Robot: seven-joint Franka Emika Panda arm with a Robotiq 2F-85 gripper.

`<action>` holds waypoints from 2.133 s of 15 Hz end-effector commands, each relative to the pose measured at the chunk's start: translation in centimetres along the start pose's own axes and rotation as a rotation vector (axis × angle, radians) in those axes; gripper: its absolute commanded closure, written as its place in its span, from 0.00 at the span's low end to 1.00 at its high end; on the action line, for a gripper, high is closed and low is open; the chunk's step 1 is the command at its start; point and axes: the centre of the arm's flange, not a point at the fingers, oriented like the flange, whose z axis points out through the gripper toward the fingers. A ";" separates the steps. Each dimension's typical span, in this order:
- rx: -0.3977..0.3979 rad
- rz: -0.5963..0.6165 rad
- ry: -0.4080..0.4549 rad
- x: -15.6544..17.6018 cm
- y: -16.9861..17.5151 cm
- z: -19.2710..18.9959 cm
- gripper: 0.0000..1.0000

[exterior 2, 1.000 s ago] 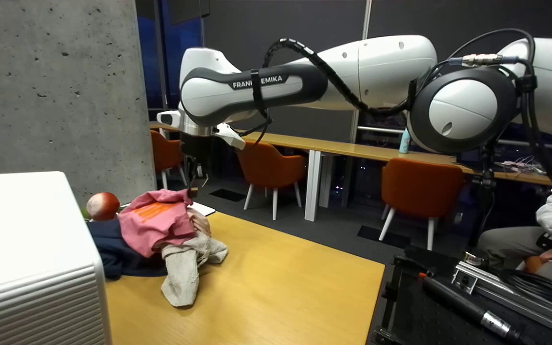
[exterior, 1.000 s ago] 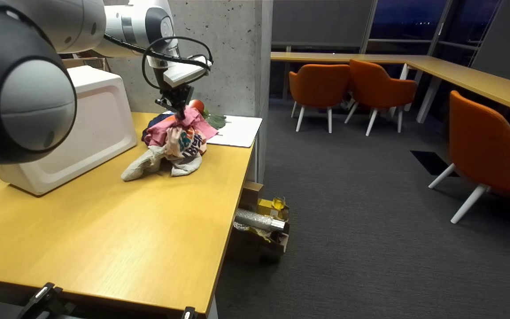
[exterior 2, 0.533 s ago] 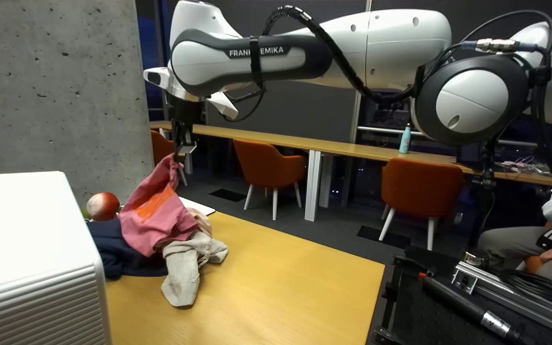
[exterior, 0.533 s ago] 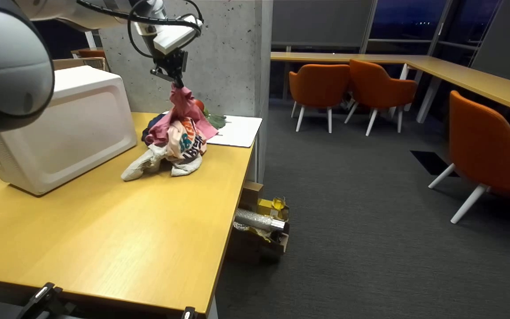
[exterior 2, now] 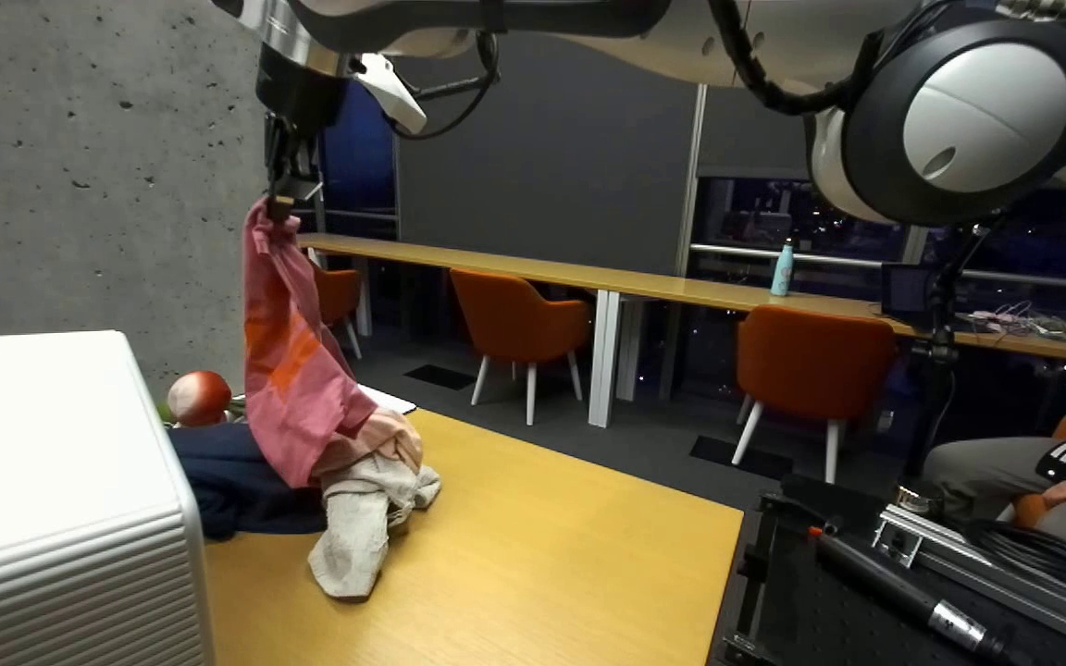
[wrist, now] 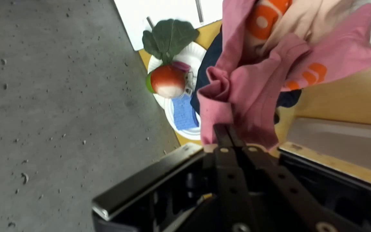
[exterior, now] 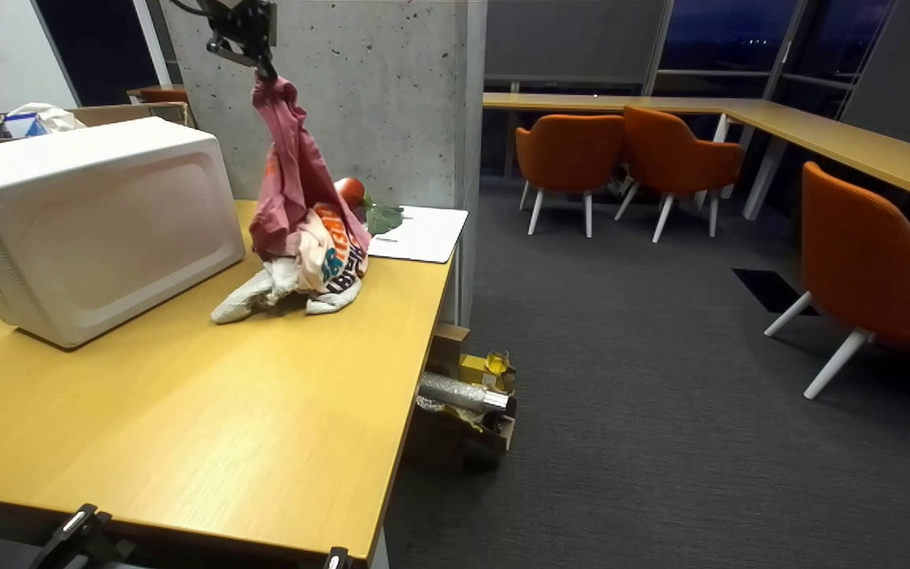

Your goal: Put the pink t-shirt over the storage container.

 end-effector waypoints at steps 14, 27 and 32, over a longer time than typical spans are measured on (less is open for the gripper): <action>-0.078 -0.260 0.299 18.6 -1.3 -10.5 0.99; 0.105 -0.486 0.633 25.6 -8.0 -10.7 0.99; 0.203 -0.493 0.682 26.7 -10.0 -9.7 0.73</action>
